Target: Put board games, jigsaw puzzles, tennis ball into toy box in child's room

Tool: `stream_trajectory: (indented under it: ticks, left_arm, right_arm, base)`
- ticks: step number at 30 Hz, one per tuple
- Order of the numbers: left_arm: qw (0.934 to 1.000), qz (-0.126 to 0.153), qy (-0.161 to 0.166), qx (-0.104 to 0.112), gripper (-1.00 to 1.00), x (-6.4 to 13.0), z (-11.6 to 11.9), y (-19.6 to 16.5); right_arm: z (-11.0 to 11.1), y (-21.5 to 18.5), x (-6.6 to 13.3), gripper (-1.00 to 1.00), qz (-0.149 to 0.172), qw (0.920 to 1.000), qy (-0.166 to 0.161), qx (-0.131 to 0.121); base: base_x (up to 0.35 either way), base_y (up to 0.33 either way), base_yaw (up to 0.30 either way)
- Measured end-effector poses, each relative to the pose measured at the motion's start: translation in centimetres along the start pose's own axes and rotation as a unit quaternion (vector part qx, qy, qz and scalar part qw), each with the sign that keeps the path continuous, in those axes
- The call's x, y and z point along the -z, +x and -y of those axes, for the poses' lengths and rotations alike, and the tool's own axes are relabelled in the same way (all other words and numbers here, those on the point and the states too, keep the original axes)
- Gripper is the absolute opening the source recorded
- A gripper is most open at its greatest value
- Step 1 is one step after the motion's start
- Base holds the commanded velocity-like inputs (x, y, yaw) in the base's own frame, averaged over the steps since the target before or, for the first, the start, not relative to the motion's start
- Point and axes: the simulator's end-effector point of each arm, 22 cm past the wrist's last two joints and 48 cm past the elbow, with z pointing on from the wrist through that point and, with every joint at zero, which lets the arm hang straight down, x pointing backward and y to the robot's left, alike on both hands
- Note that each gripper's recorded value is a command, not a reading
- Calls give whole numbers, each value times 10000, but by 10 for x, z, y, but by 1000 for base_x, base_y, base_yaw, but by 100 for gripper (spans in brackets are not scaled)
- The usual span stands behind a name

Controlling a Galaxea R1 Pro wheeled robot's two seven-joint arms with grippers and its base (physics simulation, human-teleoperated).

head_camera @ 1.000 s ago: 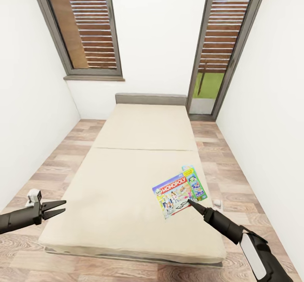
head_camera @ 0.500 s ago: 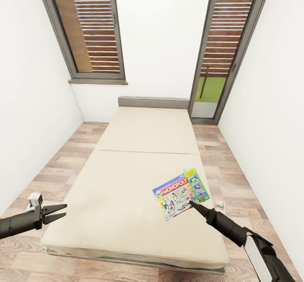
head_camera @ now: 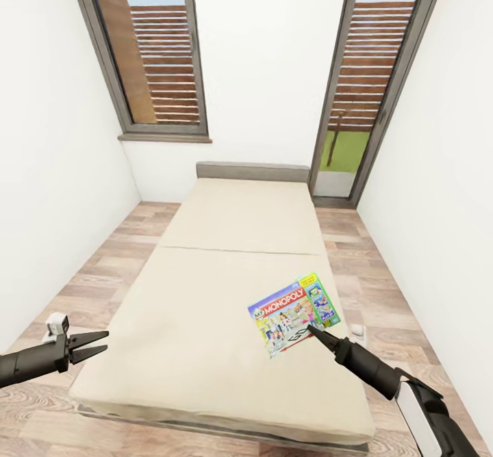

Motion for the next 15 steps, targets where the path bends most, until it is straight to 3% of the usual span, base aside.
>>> stream_trajectory:
  ticks: [15]
  left_arm:
    - [9999, 61, 52, -101, 100, 4, 10, -4]
  right_arm:
    - [-11, -8, 0, -100, 68, 9999, -91, 109]
  base:
    - [0, -10, 64]
